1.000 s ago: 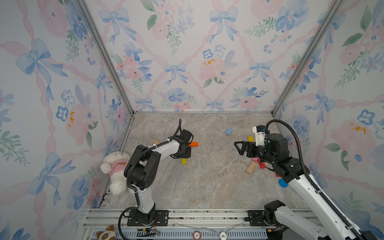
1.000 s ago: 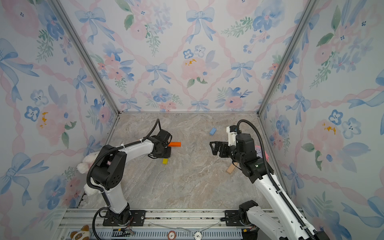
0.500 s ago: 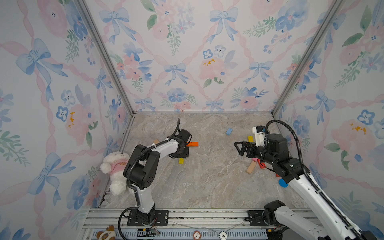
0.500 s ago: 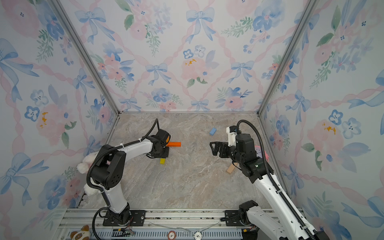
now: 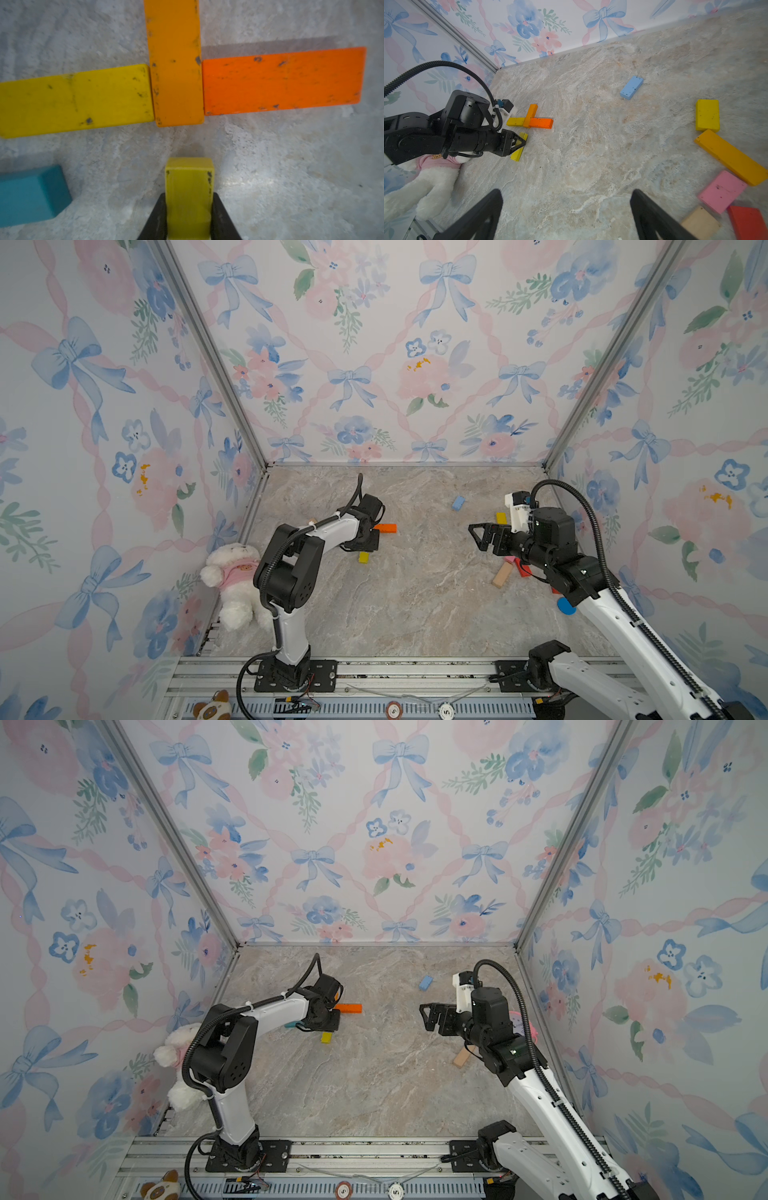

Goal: Assemble the letter t with building blocks
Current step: Assemble the building block at the center of the board.

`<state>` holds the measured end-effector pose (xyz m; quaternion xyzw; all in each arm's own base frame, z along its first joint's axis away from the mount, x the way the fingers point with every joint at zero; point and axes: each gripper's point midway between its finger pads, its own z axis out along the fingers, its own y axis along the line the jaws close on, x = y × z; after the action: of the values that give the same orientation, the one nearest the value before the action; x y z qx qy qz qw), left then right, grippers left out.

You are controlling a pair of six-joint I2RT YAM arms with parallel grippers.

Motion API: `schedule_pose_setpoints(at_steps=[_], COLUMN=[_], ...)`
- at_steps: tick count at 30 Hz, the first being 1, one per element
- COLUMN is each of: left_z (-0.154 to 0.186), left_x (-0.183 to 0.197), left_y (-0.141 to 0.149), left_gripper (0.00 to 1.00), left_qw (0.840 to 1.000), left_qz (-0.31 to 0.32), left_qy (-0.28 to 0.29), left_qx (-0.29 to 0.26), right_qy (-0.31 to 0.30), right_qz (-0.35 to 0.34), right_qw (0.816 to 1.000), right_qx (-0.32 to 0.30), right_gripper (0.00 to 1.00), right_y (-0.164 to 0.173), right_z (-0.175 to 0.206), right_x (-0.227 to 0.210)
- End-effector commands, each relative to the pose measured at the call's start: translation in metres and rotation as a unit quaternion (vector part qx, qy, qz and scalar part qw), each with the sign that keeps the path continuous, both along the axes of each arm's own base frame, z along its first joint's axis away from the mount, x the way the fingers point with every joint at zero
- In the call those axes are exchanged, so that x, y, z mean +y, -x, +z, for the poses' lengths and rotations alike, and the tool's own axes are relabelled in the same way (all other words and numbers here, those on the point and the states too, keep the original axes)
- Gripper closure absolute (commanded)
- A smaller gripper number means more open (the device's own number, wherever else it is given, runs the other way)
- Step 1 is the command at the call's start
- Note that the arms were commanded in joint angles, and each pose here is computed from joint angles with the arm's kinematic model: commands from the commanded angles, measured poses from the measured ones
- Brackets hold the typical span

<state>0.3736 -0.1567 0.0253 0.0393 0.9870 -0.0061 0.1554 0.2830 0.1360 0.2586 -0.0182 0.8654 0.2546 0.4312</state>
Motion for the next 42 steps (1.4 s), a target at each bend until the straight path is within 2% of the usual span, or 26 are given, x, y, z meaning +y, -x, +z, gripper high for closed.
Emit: schedule_pose_setpoints(at_steps=[1, 19, 30, 42], left_z=[-0.004, -0.007, -0.008, -0.009], left_x=[0.007, 0.007, 0.006, 0.006], left_y=[-0.003, -0.011, -0.013, -0.016], left_gripper=[0.78, 0.74, 0.68, 0.68], left_qw=[1.0, 1.0, 1.0, 1.0], left_qz=[0.001, 0.007, 0.01, 0.016], left_qy=[-0.016, -0.019, -0.02, -0.023], left_qx=[0.006, 0.004, 0.003, 0.001], right_qy=[0.006, 0.009, 0.009, 0.007], right_qz=[-0.009, -0.008, -0.009, -0.011], right_qw=[1.0, 1.0, 1.0, 1.0], right_qx=[0.004, 0.004, 0.005, 0.004], right_gripper=[0.02, 0.02, 0.02, 0.02], right_y=[0.003, 0.007, 0.007, 0.009], right_z=[-0.005, -0.007, -0.008, -0.008], right_x=[-0.007, -0.008, -0.009, -0.01])
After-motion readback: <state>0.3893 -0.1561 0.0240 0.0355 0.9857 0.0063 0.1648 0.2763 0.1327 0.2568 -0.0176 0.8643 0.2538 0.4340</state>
